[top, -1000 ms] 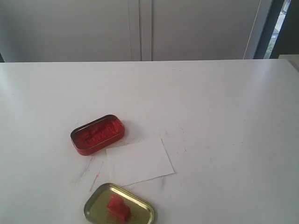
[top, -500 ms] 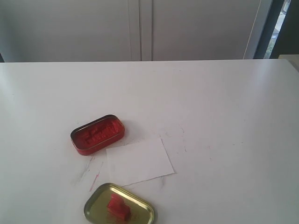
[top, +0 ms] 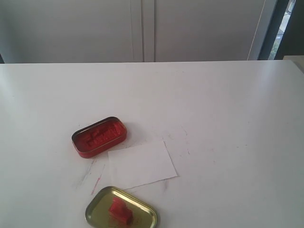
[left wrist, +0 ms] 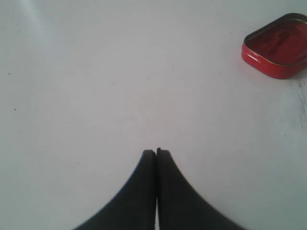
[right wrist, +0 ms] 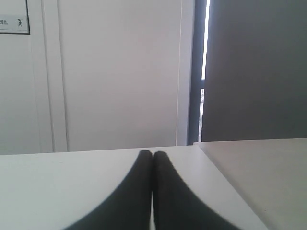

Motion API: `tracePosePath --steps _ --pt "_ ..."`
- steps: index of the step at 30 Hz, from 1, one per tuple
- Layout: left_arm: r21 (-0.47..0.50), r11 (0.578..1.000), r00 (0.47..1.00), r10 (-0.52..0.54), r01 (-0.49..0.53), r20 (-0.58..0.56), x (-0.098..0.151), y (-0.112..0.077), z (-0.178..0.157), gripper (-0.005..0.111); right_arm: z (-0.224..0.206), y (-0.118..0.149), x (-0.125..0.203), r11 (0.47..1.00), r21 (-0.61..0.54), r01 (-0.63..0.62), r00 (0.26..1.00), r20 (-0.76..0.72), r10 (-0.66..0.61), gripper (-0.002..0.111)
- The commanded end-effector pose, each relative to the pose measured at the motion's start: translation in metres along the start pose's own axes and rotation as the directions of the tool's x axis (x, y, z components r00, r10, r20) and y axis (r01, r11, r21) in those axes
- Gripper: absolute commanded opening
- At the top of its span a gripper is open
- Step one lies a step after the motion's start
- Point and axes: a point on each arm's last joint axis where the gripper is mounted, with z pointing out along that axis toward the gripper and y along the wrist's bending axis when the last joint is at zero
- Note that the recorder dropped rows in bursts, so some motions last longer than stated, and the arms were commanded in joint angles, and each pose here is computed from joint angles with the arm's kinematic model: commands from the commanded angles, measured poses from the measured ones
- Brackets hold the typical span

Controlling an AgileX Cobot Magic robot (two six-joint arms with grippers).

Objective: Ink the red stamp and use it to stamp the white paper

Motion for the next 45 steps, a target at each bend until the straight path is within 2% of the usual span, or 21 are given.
tracePosePath --steps 1,6,19,25,28,33,37,42,45 --pt "0.000 1.000 1.000 -0.007 0.007 -0.011 0.003 0.000 0.001 0.000 0.000 0.000 0.000 0.999 -0.003 0.046 0.999 0.011 -0.046 0.000" --pt "0.000 1.000 1.000 -0.007 0.007 -0.011 0.003 0.000 0.001 0.000 0.000 0.000 0.000 0.996 -0.002 0.084 0.996 0.011 -0.084 0.000" --pt "0.000 1.000 1.000 -0.007 0.007 -0.011 0.003 0.000 0.001 0.000 0.000 0.000 0.001 0.996 -0.002 0.086 0.996 0.008 -0.086 0.000" --pt "0.000 1.000 1.000 -0.007 0.007 -0.011 0.003 0.000 0.001 0.000 -0.001 -0.001 0.005 0.996 0.001 0.086 0.993 -0.078 -0.086 0.000" --pt "0.000 1.000 1.000 -0.007 0.007 -0.011 0.003 0.000 0.001 0.000 -0.001 -0.001 -0.001 0.998 0.005 0.069 0.994 -0.087 -0.068 0.000" --pt "0.000 1.000 1.000 -0.007 0.007 -0.011 0.003 0.000 0.001 0.000 -0.005 -0.001 -0.028 1.000 0.021 0.011 0.994 -0.106 -0.009 0.000" --pt "0.000 1.000 1.000 -0.007 0.007 -0.011 0.003 0.000 0.001 0.000 0.002 -0.001 -0.046 1.000 0.023 0.012 0.992 -0.128 -0.009 0.000" --pt "0.000 1.000 1.000 -0.007 0.007 -0.011 0.003 0.000 0.001 0.000 0.019 0.000 -0.061 1.000 0.029 -0.003 0.979 -0.205 0.008 0.000" --pt "0.000 1.000 1.000 -0.007 0.007 -0.011 0.003 0.000 0.001 0.000 0.029 -0.001 -0.069 0.999 0.040 -0.006 0.953 -0.301 0.018 0.000"
